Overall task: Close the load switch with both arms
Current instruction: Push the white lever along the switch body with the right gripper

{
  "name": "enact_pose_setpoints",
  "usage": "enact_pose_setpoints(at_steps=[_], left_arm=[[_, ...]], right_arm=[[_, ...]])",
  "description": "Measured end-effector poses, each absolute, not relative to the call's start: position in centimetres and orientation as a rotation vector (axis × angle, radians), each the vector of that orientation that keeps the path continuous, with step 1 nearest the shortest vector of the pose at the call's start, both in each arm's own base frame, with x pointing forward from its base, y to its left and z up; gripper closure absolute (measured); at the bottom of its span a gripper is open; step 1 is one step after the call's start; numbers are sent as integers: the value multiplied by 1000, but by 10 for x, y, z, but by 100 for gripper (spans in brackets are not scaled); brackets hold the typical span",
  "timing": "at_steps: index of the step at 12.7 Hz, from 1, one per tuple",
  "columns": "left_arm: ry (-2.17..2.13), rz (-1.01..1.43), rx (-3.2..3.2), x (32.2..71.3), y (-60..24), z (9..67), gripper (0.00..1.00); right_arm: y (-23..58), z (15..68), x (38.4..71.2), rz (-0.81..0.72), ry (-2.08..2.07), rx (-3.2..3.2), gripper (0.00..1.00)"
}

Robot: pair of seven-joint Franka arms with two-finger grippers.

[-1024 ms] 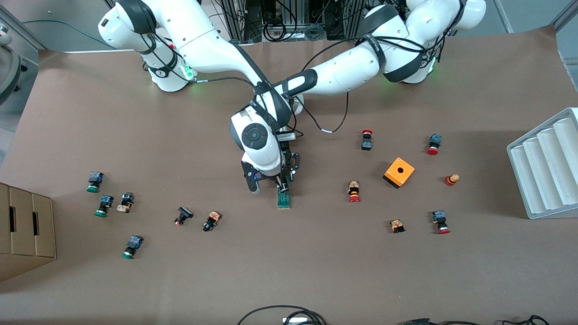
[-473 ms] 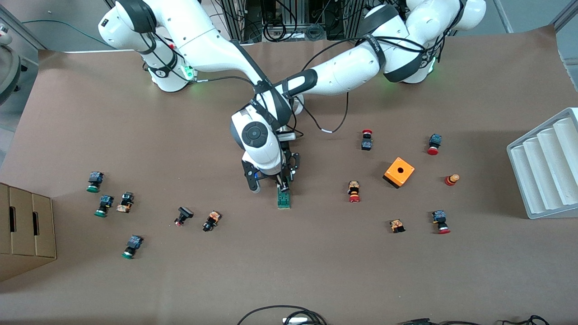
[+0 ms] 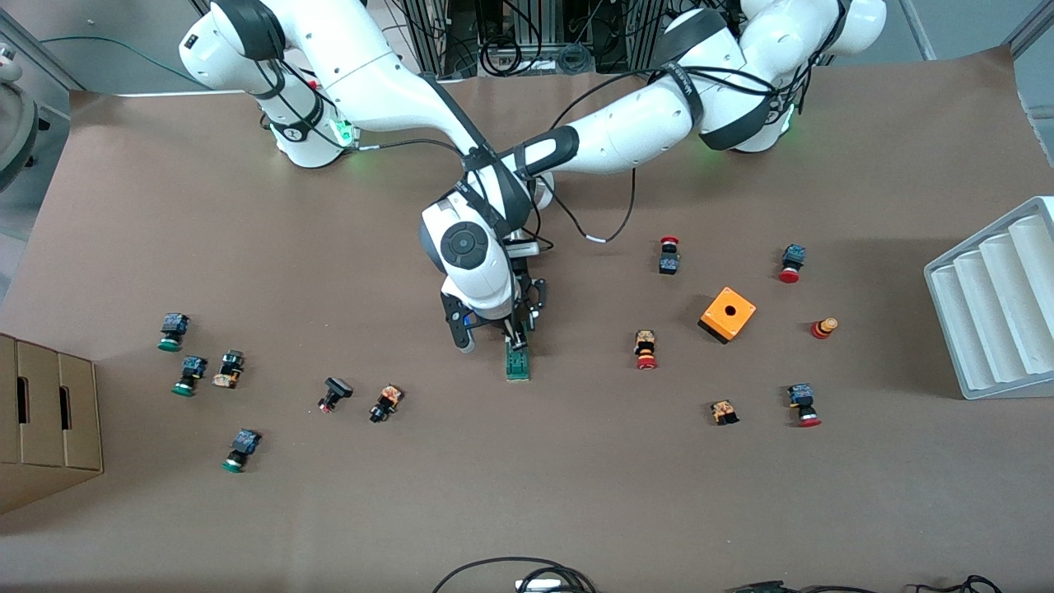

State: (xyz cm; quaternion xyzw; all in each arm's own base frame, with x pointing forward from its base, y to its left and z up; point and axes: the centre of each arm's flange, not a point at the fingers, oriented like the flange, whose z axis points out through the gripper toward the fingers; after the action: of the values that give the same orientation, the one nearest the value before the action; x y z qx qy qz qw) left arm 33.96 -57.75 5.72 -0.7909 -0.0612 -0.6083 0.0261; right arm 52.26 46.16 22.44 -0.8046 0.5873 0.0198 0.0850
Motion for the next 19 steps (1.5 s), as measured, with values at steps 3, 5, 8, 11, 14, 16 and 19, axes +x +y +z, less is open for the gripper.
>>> enact_pose_setpoints(at_steps=[3,5,8,11,14,16,19], left_arm=[[-190,-1879,-2444,340,-577,57,37],[-190,-1879,-2444,340,-577,57,37],[-190,-1879,-2444,340,-577,57,37],[-191,-1879,-2444,340,-577,57,37],[-190,-1879,-2444,340,-577,57,34],[-189,-1877,-2448,340,-577,57,34],[-184,-1872,-2459,339,-579,57,33]], right_arm=[[461,223,522,56,1749,-2400,56],[461,223,522,55,1749,-2399,59],[460,225,523,49,1747,-2392,60],[460,226,524,48,1747,-2390,62],[461,226,522,53,1737,-2402,69],[461,226,522,52,1728,-2408,68],[461,226,522,53,1727,-2410,70]])
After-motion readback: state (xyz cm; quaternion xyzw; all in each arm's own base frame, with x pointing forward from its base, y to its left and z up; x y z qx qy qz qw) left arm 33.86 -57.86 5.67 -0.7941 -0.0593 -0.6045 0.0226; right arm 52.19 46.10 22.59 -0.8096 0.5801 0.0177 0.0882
